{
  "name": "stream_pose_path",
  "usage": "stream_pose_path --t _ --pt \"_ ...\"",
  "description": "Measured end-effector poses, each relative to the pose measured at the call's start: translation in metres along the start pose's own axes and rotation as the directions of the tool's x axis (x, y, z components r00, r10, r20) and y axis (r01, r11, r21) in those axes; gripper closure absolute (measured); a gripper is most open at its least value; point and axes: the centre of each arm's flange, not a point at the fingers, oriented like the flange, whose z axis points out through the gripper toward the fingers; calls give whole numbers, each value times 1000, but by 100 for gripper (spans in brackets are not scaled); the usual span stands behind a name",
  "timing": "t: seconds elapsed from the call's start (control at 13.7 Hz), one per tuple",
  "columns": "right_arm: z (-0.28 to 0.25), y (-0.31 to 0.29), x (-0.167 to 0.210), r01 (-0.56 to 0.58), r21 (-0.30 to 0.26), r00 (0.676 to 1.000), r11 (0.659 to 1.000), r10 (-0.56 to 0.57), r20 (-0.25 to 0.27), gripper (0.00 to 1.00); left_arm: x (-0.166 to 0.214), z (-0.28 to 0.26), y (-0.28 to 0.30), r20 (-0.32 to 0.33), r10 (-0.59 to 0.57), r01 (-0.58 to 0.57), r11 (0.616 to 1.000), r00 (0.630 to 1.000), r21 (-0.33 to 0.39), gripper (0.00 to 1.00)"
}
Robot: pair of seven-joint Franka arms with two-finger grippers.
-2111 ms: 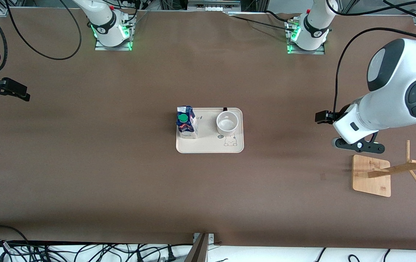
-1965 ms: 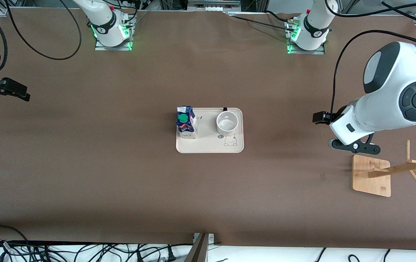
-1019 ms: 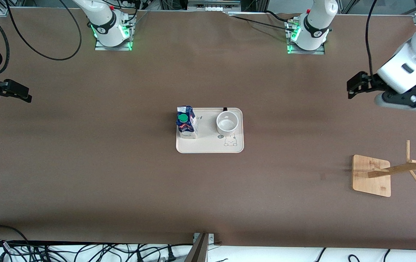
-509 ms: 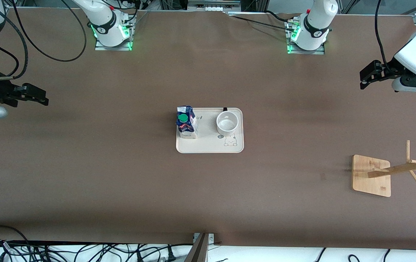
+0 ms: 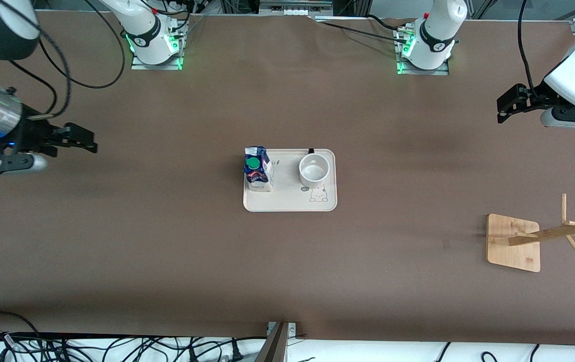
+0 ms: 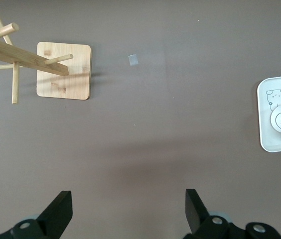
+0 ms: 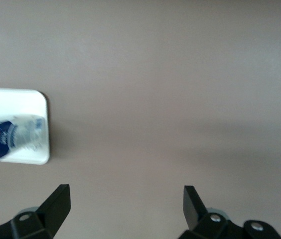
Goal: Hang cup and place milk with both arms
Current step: 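Reach the right gripper to the milk carton on the tray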
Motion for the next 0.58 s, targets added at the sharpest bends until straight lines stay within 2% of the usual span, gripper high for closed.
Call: stream_pose_path --t 0.22,0.58 --pt "10 -50 1 -127 4 991 992 127 -30 0 0 1 3 3 5 -5 1000 1000 -3 0" --pt "37 -104 4 -174 10 984 985 175 -43 0 5 9 7 14 13 -12 1000 1000 -4 0"
